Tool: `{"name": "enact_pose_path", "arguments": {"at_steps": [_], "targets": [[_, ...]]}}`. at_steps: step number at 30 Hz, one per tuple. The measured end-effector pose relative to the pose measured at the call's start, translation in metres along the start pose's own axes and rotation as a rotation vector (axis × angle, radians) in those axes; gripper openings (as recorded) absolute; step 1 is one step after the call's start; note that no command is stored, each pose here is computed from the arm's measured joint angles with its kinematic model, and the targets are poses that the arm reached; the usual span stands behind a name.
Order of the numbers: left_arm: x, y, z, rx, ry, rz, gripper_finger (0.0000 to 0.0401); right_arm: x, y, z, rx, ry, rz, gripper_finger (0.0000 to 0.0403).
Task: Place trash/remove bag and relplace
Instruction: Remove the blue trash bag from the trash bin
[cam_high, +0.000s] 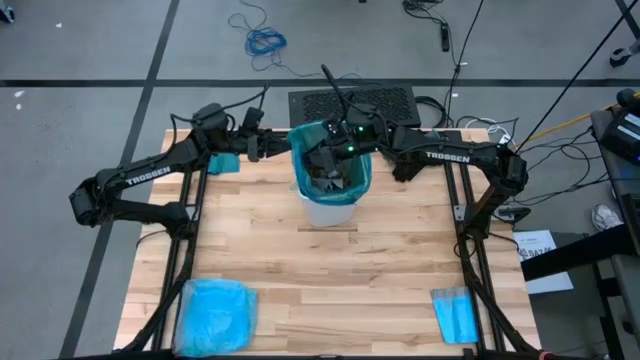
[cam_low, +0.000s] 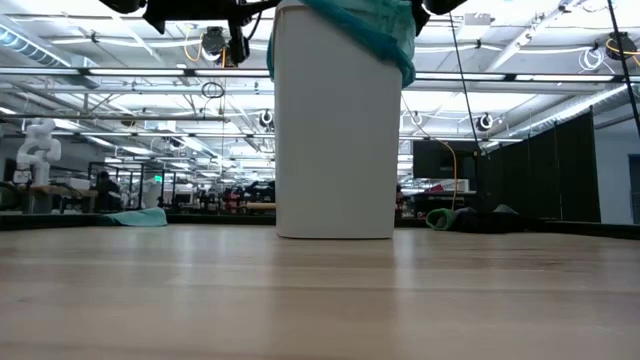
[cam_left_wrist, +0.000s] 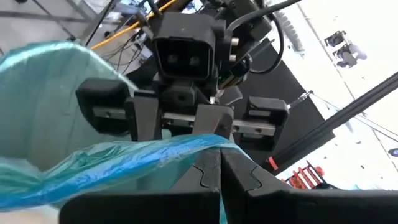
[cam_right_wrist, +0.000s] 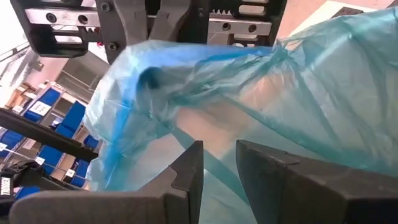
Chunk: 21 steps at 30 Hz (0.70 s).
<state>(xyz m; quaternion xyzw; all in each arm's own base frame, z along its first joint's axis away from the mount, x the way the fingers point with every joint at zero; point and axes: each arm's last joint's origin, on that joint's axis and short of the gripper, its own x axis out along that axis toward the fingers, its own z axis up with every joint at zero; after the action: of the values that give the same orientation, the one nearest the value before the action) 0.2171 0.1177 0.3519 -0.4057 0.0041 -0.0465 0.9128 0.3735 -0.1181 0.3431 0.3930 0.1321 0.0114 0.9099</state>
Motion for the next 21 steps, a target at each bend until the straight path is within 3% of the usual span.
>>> {"name": "enact_pose_path", "arguments": {"at_steps": [6, 14, 21], "targets": [[-0.007, -0.002, -0.005, -0.021, 0.068, 0.01, 0.0, 0.0, 0.001, 0.001, -0.002, -0.007, 0.007, 0.0086], [-0.027, -0.004, -0.017, -0.049, 0.133, 0.156, 0.0, -0.002, 0.001, 0.003, -0.012, -0.018, 0.012, 0.0086], [-0.043, -0.014, -0.026, -0.077, 0.165, 0.2, 0.0, -0.018, 0.013, 0.011, -0.046, -0.054, 0.041, 0.0086]]}}
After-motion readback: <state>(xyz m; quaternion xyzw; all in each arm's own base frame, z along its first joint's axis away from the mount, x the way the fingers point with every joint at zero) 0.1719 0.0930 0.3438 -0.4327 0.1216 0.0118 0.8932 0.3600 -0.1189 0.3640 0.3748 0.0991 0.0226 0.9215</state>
